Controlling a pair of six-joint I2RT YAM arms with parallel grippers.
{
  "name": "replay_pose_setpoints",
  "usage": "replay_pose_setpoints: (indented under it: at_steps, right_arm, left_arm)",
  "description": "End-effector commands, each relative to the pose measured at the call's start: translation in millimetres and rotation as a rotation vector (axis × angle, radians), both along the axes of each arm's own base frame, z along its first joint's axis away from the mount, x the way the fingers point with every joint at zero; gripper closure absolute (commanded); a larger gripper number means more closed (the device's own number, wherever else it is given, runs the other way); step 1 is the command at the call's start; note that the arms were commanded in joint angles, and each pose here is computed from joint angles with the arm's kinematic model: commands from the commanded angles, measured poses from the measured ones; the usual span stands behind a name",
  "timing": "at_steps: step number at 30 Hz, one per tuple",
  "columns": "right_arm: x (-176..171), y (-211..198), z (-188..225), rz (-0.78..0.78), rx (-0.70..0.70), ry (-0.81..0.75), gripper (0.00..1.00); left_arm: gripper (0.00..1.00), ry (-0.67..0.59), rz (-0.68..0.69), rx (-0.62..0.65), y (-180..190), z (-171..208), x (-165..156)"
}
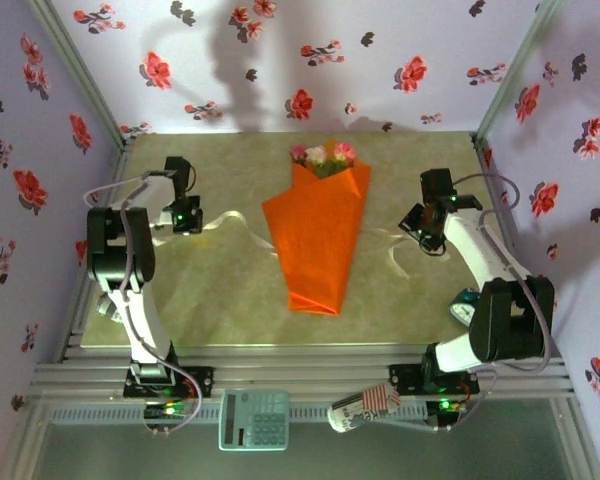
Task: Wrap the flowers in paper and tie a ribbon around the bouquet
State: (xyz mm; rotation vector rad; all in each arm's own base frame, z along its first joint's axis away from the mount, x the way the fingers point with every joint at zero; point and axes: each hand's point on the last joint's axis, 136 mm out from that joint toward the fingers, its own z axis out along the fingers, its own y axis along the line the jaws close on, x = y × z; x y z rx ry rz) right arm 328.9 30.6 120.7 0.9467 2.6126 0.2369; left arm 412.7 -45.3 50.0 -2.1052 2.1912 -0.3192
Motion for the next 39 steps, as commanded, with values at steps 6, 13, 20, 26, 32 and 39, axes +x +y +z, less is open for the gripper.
replay_pose_setpoints:
  at_steps: [6,13,20,26,32,39]
  right_arm:
    - [-11,-17,9,-0.016,-0.087,-0.006,0.51]
    - [-12,-13,9,-0.004,-0.068,-0.008,0.52]
    - [-31,-10,-7,-0.012,-0.033,0.026,0.51]
    - [-48,-8,-22,-0.030,-0.007,0.059,0.50]
    - [-46,-20,-35,-0.086,0.003,0.102,0.46]
    - [-14,-35,-37,-0.193,0.052,0.099,0.40]
  left_arm:
    - [1.00,-0.204,-0.567,0.108,-123,130,-39]
    - [1.00,-0.235,-1.150,0.242,-256,128,-44]
    - [1.00,-0.331,-1.623,0.307,-352,77,-33]
    - [1.00,-0.590,-1.685,0.283,-398,80,-7]
    - [0.73,-0.719,-1.650,0.155,-435,75,0]
    - [0.36,-0.798,-1.609,0.132,-433,133,-5]
